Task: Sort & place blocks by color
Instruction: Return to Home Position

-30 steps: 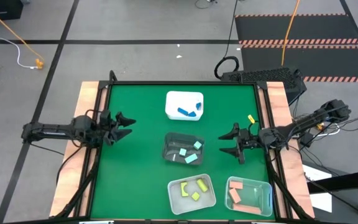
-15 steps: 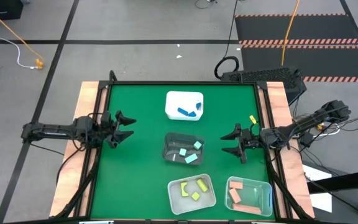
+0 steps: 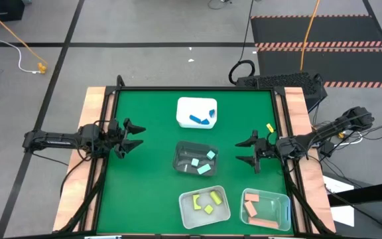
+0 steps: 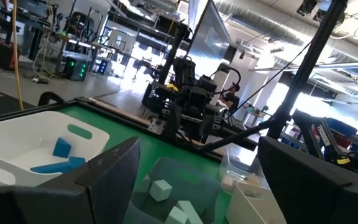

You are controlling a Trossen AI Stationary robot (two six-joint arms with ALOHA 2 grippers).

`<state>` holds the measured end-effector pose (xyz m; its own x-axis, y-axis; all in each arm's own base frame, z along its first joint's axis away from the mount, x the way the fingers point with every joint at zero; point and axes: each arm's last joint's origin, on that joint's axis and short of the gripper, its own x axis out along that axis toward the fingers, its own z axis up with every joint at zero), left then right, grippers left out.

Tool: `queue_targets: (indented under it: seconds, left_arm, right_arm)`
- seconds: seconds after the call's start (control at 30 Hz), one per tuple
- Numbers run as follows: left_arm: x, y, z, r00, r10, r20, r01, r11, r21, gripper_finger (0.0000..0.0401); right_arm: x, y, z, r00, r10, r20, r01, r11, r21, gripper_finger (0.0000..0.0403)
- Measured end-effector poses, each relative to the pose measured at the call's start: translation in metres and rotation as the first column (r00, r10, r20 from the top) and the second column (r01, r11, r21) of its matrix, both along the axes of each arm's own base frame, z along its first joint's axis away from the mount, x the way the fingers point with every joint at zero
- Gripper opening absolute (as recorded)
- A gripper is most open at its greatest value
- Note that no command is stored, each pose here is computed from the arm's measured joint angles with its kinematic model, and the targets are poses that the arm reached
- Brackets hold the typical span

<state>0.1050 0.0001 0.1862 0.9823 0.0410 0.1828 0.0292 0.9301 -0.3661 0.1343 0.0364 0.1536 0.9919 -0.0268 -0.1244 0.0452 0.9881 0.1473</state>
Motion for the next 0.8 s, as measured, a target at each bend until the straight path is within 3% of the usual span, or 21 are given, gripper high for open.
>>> queue_targets:
  seconds: [0.53,0.8]
  left_arm:
    - [0.000,0.000,0.000,1.000,0.000,0.000,0.000,1.000,0.000,0.0324]
    - [0.000,0.000,0.000,1.000,0.000,0.001,0.000,1.000,0.000,0.0324]
  right_arm:
    - [-0.001,0.000,0.001,1.000,0.004,0.007,-0.004,1.000,0.003,0.0249]
    - [-0.008,-0.005,0.016,0.991,-0.017,0.133,0.011,0.999,0.046,0.0249]
